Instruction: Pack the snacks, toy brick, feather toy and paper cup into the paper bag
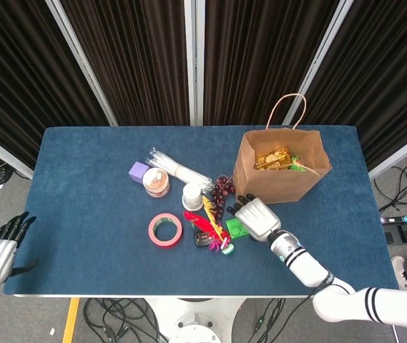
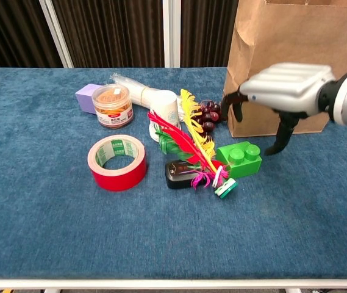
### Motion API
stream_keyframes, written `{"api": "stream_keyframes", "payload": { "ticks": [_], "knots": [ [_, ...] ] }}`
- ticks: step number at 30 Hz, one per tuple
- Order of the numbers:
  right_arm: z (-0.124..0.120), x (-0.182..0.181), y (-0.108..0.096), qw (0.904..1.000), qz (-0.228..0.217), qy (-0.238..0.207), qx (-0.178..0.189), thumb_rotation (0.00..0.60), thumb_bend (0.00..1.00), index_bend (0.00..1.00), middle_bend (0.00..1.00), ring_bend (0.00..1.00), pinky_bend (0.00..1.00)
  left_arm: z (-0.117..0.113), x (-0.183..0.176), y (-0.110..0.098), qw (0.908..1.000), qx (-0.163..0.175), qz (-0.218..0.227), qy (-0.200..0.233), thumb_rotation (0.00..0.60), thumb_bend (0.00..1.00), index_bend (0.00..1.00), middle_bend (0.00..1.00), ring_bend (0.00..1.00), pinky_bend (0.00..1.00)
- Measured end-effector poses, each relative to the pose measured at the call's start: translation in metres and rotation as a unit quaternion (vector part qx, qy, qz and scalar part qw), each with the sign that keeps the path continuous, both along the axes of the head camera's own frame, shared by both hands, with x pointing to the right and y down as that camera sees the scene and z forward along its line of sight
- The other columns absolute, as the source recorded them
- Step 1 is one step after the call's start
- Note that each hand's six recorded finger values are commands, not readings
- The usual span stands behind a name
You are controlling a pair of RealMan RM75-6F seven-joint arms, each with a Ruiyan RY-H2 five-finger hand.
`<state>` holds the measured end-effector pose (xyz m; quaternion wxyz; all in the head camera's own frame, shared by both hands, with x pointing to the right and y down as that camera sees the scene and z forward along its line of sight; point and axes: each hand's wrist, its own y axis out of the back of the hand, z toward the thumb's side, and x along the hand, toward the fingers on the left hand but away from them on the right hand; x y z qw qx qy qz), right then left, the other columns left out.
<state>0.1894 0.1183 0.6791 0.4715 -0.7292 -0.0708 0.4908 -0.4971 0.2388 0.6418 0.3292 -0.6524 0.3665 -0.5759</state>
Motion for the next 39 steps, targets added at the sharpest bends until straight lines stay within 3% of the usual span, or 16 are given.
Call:
{"api": "stream_keyframes", "payload": {
  "ticks": [6,24,39],
  "knots": [
    [0.015,-0.001,0.009,0.9998,-0.004,0.012,-0.014,0.6,0.0,0.23,0.32,0.15,0.23,0.001,-0.002,0.001,1.0,0.0,-0.001,-0.001,0.6,0.26,0.13,0.08,0.02,0.17],
    [0.042,-0.012,0.011,0.9994,0.009,0.02,-0.026,0.6,0.0,0.22,0.3,0.11,0.2,0.003,-0.011,0.002,0.9999,0.001,-0.001,-0.016,0.6,0.26,0.13,0.08,0.02,0.17],
    [0.047,-0.01,0.019,0.9991,0.001,0.033,-0.029,0.6,0.0,0.22,0.35,0.21,0.29,0.005,-0.012,0.003,0.9999,0.0,-0.003,-0.015,0.6,0.26,0.13,0.08,0.02,0.17]
  ]
}}
